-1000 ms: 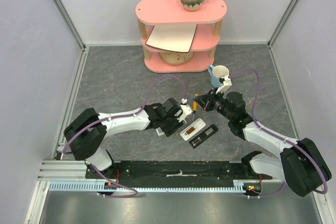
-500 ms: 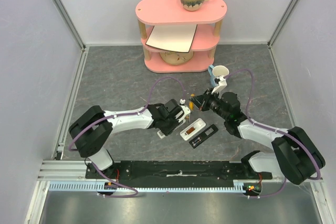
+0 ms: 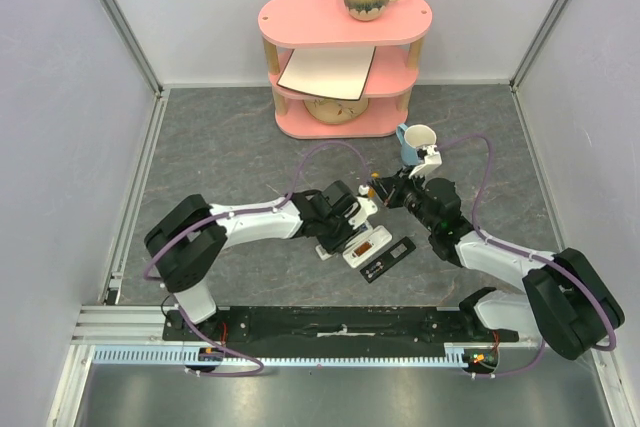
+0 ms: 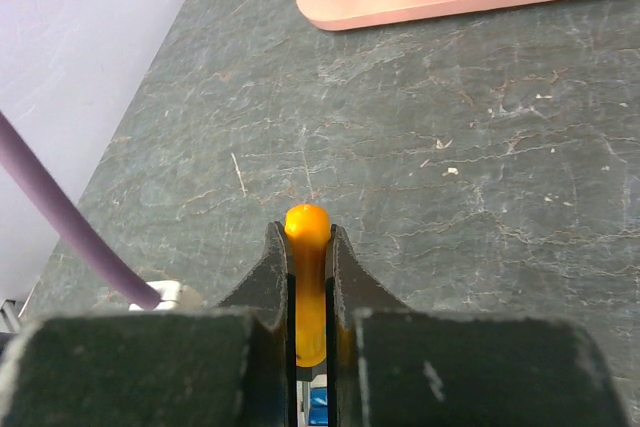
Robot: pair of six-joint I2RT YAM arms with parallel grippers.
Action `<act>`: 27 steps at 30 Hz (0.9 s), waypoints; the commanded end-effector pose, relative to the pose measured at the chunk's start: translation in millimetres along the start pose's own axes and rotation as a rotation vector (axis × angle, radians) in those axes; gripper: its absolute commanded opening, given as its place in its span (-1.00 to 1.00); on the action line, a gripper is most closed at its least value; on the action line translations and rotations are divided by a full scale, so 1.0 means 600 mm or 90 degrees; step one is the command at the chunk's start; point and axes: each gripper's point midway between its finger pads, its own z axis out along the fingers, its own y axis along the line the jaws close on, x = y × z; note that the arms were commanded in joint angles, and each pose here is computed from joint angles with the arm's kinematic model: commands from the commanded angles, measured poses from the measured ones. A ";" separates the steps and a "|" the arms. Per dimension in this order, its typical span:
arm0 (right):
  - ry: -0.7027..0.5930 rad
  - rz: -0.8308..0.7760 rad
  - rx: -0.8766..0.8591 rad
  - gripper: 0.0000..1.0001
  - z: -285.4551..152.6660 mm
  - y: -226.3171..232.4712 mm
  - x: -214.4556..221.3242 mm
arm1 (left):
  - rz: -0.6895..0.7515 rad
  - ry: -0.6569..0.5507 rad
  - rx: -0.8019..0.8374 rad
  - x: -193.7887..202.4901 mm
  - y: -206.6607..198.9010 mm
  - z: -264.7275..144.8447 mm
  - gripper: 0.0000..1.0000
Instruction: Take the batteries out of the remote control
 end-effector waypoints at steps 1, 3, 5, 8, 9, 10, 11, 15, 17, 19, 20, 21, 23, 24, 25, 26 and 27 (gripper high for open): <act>-0.030 -0.010 0.030 -1.00 -0.001 -0.016 -0.014 | 0.055 -0.020 0.015 -0.051 0.000 0.019 -0.66; -0.033 -0.005 0.036 -1.00 -0.002 -0.023 -0.012 | 0.053 0.002 -0.010 -0.043 0.015 0.036 -0.69; -0.038 -0.003 0.040 -1.00 -0.002 -0.027 -0.014 | 0.057 0.007 -0.026 -0.042 0.023 0.044 -0.69; -0.048 0.000 0.059 -1.00 -0.003 -0.040 -0.017 | 0.072 -0.003 -0.033 -0.049 0.027 0.045 -0.66; -0.046 0.002 0.064 -1.00 -0.004 -0.043 -0.015 | 0.073 -0.014 -0.030 -0.055 0.026 0.043 -0.66; -0.049 0.004 0.069 -1.00 -0.004 -0.048 -0.017 | 0.073 -0.025 -0.026 -0.057 0.023 0.045 -0.63; -0.049 0.004 0.071 -1.00 -0.005 -0.050 -0.017 | 0.074 -0.033 -0.022 -0.058 0.021 0.046 -0.41; -0.055 -0.002 0.085 -1.00 -0.008 -0.058 -0.023 | 0.056 -0.044 -0.034 -0.040 0.023 0.042 0.12; -0.060 -0.007 0.087 -1.00 -0.009 -0.061 -0.027 | 0.042 -0.073 -0.032 -0.049 0.020 0.032 0.28; -0.061 -0.010 0.090 -1.00 -0.008 -0.064 -0.028 | 0.034 -0.075 -0.022 -0.037 0.012 0.029 0.30; -0.064 -0.012 0.086 -1.00 -0.007 -0.063 -0.030 | 0.025 -0.080 -0.017 -0.035 0.009 0.030 0.30; -0.068 -0.011 0.084 -1.00 -0.006 -0.061 -0.033 | 0.019 -0.075 -0.016 -0.026 0.009 0.032 0.30; -0.074 -0.010 0.083 -1.00 -0.004 -0.061 -0.037 | 0.012 -0.072 -0.022 -0.023 0.011 0.034 0.30; -0.074 -0.010 0.080 -1.00 -0.002 -0.059 -0.038 | 0.009 -0.071 -0.025 -0.024 0.013 0.035 0.30; -0.074 -0.008 0.081 -1.00 0.001 -0.060 -0.038 | 0.008 -0.065 -0.023 -0.021 0.013 0.037 0.30; -0.076 -0.009 0.079 -1.00 0.003 -0.058 -0.042 | 0.006 -0.057 -0.025 -0.016 0.014 0.042 0.28; -0.078 -0.011 0.078 -1.00 0.007 -0.057 -0.045 | 0.005 -0.054 -0.024 -0.016 0.014 0.044 0.26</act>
